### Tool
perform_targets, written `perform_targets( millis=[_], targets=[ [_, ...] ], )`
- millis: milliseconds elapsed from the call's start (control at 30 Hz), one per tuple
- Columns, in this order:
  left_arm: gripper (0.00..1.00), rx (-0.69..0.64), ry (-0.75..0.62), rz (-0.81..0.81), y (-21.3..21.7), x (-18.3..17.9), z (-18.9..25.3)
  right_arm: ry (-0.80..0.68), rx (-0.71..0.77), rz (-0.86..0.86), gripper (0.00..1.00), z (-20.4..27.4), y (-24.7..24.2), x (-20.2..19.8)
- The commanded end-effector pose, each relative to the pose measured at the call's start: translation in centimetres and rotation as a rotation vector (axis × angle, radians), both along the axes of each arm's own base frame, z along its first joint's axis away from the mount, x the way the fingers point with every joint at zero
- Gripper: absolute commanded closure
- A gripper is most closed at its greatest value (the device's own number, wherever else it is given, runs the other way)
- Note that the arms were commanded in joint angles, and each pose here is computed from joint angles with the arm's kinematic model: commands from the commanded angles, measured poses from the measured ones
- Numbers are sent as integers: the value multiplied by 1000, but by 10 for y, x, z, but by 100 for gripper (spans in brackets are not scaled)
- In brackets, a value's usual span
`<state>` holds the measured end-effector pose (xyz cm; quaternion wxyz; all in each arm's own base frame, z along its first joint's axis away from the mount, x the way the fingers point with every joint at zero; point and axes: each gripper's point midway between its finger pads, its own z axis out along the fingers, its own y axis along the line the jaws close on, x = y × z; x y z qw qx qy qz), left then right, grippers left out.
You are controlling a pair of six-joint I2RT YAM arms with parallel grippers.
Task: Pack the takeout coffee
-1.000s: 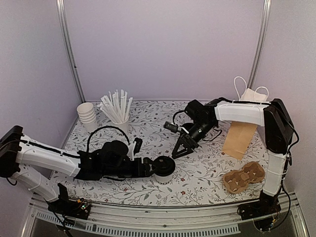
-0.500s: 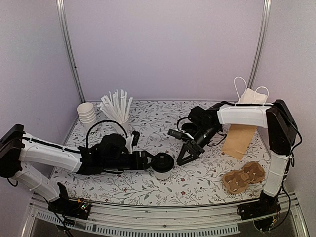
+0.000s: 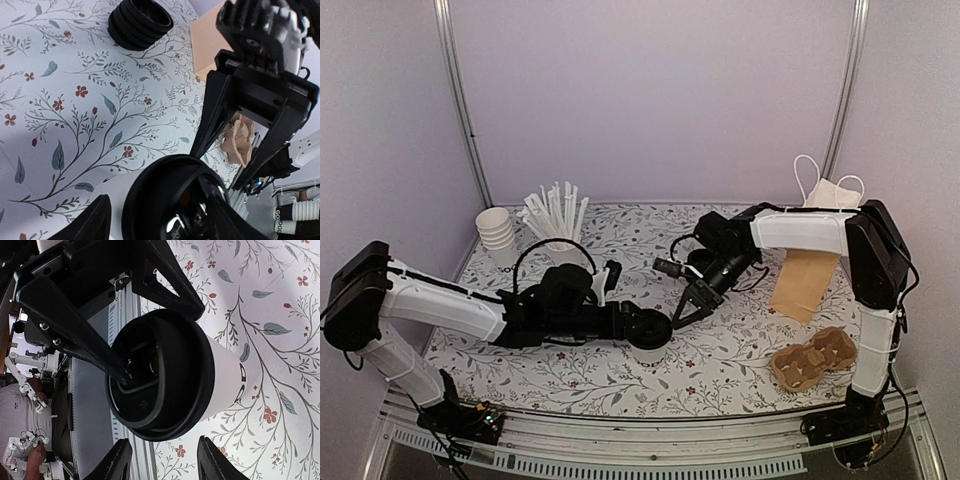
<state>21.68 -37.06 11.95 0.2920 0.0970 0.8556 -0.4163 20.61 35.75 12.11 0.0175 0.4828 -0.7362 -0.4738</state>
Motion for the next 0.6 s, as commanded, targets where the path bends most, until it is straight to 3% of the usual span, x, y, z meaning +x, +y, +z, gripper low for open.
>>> perform_targets(
  millis=[0, 400, 567],
  targets=[
    [37, 27, 63, 7, 1, 0, -23, 65, 8, 6, 53, -6, 7, -2],
    [44, 55, 167, -13, 3, -19, -58, 148, -12, 8, 50, -26, 10, -6],
    [47, 79, 217, 20, 16, -25, -77, 91, -253, -76, 53, -84, -10, 4]
  ],
)
